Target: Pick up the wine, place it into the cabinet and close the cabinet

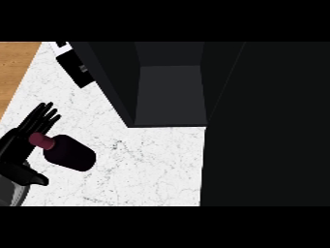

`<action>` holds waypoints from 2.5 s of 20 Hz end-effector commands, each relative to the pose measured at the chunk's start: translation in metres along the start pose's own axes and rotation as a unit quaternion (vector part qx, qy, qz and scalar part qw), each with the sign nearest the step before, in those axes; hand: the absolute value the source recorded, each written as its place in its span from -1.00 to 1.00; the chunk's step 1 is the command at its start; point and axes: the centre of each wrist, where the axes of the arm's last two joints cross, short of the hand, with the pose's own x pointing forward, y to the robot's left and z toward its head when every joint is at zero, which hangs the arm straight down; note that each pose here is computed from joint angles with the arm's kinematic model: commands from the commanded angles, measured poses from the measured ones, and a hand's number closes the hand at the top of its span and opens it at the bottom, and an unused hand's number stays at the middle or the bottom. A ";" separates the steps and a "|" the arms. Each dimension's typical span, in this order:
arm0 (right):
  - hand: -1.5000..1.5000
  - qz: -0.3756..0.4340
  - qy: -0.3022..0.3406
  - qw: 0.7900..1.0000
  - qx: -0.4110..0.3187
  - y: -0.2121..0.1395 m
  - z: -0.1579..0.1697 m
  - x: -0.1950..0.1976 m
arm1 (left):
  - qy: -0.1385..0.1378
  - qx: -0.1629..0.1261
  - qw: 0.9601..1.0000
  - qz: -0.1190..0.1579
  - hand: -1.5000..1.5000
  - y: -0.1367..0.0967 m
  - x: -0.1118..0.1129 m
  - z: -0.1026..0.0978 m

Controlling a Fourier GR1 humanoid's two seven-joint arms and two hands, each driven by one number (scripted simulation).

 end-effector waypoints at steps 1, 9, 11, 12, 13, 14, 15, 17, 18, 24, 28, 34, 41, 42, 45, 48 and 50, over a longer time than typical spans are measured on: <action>-1.00 -0.003 -0.008 1.000 0.004 0.014 0.001 -0.004 | 0.002 -0.007 1.000 0.024 -1.00 0.005 -0.016 -0.015; -1.00 0.003 0.001 1.000 0.004 -0.011 -0.007 0.005 | 0.012 -0.008 1.000 0.019 -1.00 -0.008 -0.051 -0.008; -1.00 0.006 -0.002 1.000 -0.001 -0.006 0.000 0.004 | 0.030 -0.018 0.999 0.027 -1.00 -0.004 -0.058 0.005; -1.00 0.002 -0.001 1.000 -0.007 -0.012 -0.004 0.002 | 0.025 -0.011 0.999 0.027 -1.00 -0.005 -0.053 -0.010; -1.00 -0.001 0.002 1.000 0.003 -0.012 -0.007 -0.019 | 0.024 -0.009 0.999 0.027 -1.00 -0.012 -0.071 0.002; -1.00 0.006 -0.006 1.000 0.001 -0.002 0.006 0.002 | 0.037 -0.011 0.999 0.028 -1.00 0.001 -0.063 0.012; -1.00 -0.002 -0.015 1.000 0.000 -0.003 -0.001 0.004 | 0.030 -0.010 0.999 0.039 -1.00 -0.012 -0.074 0.009; -1.00 0.008 -0.006 1.000 0.006 -0.010 -0.006 0.005 | 0.025 0.000 0.999 0.020 -1.00 -0.002 -0.072 0.012; -1.00 0.005 0.000 1.000 0.009 -0.001 -0.001 -0.001 | 0.030 -0.011 0.999 0.033 -1.00 -0.018 -0.079 -0.002; -1.00 0.003 -0.009 1.000 0.003 -0.003 -0.004 -0.011 | 0.027 0.010 0.998 0.056 -1.00 -0.002 -0.076 0.009; -1.00 0.009 -0.004 1.000 -0.009 -0.009 0.007 0.001 | 0.024 0.000 0.995 0.100 -1.00 -0.016 -0.091 0.015; -1.00 0.010 -0.003 1.000 -0.009 -0.012 -0.001 -0.014 | 0.021 -0.004 0.994 0.106 -1.00 -0.027 -0.097 0.005; -1.00 0.010 -0.010 1.000 -0.002 -0.003 -0.004 -0.001 | 0.034 -0.012 0.992 0.119 1.00 -0.027 -0.102 0.013; -1.00 0.007 -0.007 1.000 -0.003 0.002 -0.011 -0.005 | 0.030 -0.024 0.992 0.121 1.00 -0.037 -0.102 -0.005; -1.00 0.004 -0.005 1.000 0.005 0.002 -0.002 -0.006 | 0.036 -0.027 0.993 0.108 1.00 -0.028 -0.095 -0.004; -1.00 0.015 -0.008 1.000 -0.006 0.000 -0.016 -0.013 | 0.033 -0.042 0.991 0.125 1.00 -0.024 -0.098 0.012; -1.00 0.012 -0.006 1.000 0.006 -0.001 -0.008 -0.005 | 0.031 -0.041 0.993 0.109 1.00 -0.027 -0.093 -0.006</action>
